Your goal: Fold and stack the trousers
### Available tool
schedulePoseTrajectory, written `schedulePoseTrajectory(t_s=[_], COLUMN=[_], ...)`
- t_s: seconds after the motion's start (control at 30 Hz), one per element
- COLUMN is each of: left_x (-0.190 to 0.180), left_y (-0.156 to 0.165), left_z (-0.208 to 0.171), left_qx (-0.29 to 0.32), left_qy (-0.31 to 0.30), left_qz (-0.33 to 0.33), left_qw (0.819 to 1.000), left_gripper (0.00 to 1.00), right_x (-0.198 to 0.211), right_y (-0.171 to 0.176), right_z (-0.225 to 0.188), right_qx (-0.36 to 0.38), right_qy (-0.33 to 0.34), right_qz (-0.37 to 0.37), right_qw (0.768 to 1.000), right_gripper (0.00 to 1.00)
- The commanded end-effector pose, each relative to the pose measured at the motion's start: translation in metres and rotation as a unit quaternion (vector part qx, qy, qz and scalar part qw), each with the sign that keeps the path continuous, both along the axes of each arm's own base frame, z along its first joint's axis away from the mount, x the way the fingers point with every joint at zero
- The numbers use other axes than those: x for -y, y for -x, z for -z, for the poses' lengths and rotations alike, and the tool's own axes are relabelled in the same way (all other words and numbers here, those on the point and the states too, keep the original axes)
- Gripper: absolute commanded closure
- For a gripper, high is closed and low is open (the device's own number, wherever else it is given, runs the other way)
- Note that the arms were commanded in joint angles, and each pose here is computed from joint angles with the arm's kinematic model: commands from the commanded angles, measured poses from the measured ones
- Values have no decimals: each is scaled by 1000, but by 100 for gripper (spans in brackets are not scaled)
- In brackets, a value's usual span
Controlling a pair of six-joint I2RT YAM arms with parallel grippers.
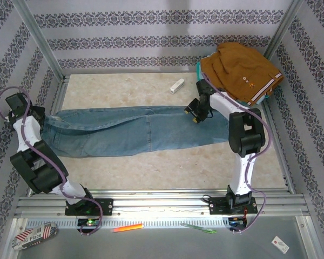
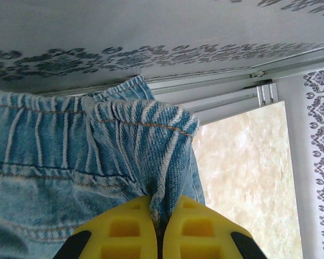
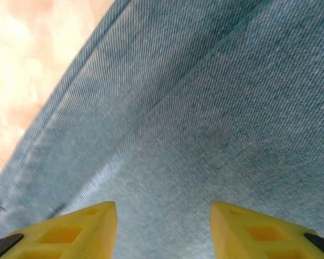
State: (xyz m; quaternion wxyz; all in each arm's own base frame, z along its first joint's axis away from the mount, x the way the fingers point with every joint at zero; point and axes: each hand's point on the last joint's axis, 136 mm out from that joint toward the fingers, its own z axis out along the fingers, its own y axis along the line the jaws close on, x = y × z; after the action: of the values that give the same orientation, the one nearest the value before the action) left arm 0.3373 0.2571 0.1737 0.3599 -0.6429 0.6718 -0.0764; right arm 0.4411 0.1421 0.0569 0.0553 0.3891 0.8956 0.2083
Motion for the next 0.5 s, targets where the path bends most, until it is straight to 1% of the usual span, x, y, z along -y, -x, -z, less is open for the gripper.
schedulePoseTrajectory(t_s=[0.0,0.07,0.13,0.27,0.47], left_x=[2,7,11,18,28], left_y=[7,14,19,26,31], left_z=[-15,-12,-8,-1,4], left_qx=[18,21,19,20,30], left_qy=[-33,-34,-33,-27,-18], left_qz=[-1,-4,-4,-4,1], left_qw=[999,999,999,999,999], left_gripper=[100,100,100,100,100], right_x=[-1,-2,-4,-14,-29], right_y=[-25,-33,-34,-30,-39], right_z=[-14,-18,-13,6,28], right_qx=[22,23,8,-18,-51], right_qy=[-17,-13,-14,-12,-17], right_qz=[104,122,138,141,135], right_qw=[994,992,990,990,989], right_gripper=[49,47,46,46,49])
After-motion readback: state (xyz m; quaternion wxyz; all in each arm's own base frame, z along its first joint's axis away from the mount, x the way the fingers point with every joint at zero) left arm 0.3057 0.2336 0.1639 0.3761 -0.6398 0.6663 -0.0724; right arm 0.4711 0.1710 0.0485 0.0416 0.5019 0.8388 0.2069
